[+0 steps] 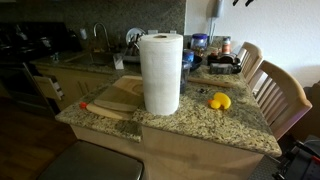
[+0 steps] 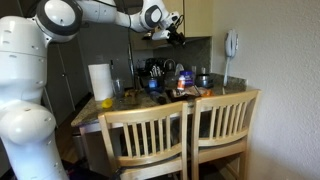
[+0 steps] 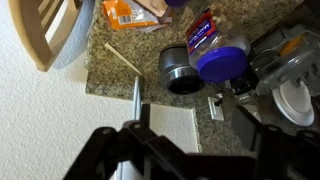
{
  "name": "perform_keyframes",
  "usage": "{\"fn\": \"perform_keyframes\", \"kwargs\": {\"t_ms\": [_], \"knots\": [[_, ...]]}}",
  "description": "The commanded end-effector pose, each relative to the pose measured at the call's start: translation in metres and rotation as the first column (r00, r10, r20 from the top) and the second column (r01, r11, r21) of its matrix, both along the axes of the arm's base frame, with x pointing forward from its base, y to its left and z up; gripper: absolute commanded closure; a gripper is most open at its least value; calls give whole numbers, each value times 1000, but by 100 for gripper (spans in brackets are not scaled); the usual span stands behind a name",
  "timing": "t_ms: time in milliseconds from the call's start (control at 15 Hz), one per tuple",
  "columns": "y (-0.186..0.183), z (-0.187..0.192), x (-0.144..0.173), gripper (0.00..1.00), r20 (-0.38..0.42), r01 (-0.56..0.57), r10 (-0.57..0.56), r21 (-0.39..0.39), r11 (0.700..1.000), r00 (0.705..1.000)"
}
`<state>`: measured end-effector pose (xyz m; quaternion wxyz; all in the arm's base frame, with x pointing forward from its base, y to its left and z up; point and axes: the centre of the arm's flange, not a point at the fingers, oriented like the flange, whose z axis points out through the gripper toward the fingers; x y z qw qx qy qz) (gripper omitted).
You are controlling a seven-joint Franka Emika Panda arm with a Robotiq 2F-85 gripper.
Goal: Pick up the white bottle and move it forward
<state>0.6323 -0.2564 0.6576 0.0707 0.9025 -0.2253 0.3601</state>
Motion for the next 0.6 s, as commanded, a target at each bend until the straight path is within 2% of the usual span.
{"fn": "perform_keyframes", "kwargs": {"t_ms": [0,200,333,467,533], "knots": [[-35,-1,-49,0,29,-35,37,-56,998,999],[-59,-7,-68,0,16,6,-5,-75,997,1000],[-67,-7,-76,0,57,70,-65,-80,994,996],[-67,-1,-82,0,106,141,-128,-127,982,986],[-64,1,-84,0,75,151,-140,-171,974,987]]}}
